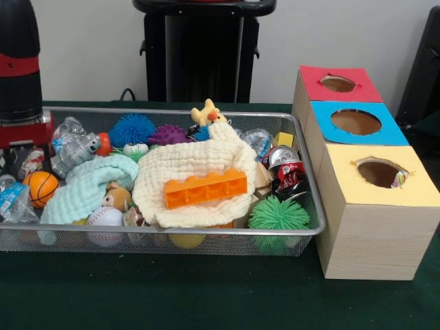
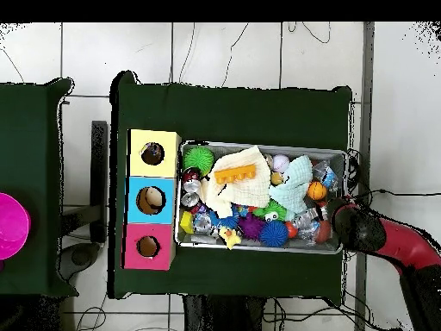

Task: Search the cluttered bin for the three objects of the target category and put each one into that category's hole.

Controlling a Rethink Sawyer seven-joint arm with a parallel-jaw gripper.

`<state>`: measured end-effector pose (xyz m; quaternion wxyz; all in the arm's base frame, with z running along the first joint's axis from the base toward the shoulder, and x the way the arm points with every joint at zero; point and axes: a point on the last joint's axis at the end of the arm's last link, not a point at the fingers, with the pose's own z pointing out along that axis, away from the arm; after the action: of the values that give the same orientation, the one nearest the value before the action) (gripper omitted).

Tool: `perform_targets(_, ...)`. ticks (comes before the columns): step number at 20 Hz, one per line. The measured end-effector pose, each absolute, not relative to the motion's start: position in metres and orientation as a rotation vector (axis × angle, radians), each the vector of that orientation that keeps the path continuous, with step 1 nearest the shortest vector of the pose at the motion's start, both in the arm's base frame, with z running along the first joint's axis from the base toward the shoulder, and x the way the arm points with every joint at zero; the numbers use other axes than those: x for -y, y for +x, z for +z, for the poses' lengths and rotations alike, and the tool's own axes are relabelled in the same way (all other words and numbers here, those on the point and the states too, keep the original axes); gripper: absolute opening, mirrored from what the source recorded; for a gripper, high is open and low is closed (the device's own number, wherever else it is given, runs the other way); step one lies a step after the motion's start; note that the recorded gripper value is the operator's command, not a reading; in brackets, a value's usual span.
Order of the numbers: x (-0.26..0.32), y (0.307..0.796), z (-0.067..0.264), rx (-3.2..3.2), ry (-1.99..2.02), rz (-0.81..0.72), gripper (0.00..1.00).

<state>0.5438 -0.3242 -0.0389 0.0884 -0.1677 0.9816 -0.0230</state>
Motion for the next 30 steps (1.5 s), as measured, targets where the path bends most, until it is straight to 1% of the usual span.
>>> perform_targets(5,0.322,0.541,-0.039,-2.924,-0.541,-0.089,1.00)
perform_targets(9,0.319,0.536,-0.049,-2.930,-0.563,-0.084,1.00)
perform_targets(10,0.317,0.533,-0.057,-2.931,-0.574,-0.079,1.00)
perform_targets(13,0.311,0.533,-0.066,-2.928,-0.589,-0.077,1.00)
perform_targets(19,0.310,0.536,-0.065,-2.943,-0.632,-0.125,1.00)
perform_targets(25,0.299,0.543,-0.064,-2.967,-0.742,-0.223,1.00)
perform_targets(26,0.290,0.544,-0.065,-2.980,-0.808,-0.271,0.00)
perform_targets(30,0.278,0.543,-0.066,-2.989,-0.875,-0.300,0.00)
